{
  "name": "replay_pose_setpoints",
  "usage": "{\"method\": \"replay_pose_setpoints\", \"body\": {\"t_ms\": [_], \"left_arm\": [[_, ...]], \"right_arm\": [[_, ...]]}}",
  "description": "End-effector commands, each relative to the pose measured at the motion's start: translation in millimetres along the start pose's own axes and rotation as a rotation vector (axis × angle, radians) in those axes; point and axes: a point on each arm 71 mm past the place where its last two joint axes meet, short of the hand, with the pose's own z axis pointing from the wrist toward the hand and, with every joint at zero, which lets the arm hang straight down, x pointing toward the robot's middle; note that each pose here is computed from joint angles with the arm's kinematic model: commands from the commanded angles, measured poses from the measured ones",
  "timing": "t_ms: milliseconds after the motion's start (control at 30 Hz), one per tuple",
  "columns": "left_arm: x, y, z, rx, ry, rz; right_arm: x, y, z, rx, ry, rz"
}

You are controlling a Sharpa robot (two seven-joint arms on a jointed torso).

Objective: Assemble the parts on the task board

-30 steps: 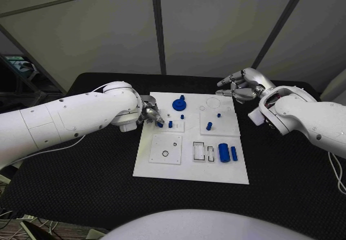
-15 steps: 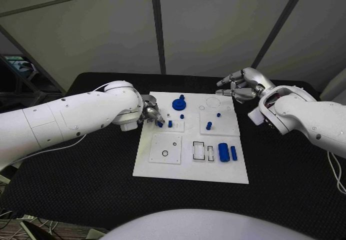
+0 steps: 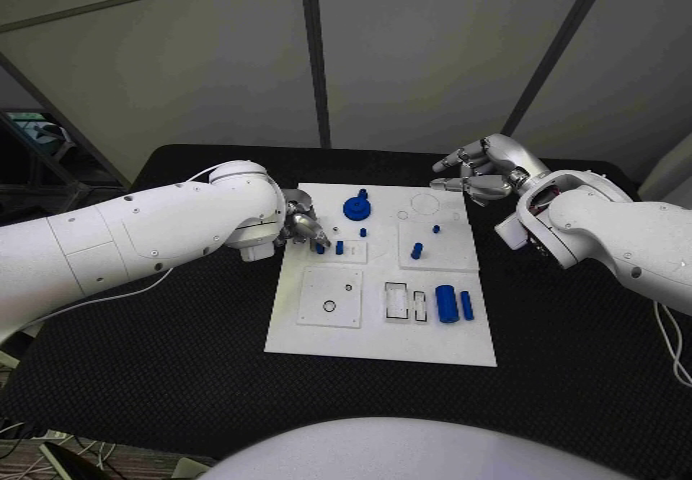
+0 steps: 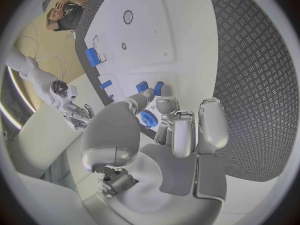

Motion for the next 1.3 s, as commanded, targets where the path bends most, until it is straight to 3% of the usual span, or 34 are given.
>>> {"method": "replay_pose_setpoints", "body": {"t_ms": [33, 800, 1300], "left_arm": [[2.3, 2.8, 1.1, -0.024, 0.015, 0.016], [-1.4, 5.0, 1.4, -0.027, -0.026, -0.015], [-9.5, 4.9, -4.0, 0.032, -0.077, -0.095]], "right_arm": [[0.1, 2, 0.2, -0.011, 0.007, 0.0], [-2.4, -1, -2.1, 0.0, 0.009, -0.003], [-2.1, -1, -1.4, -0.001, 0.01, -0.005]]}}
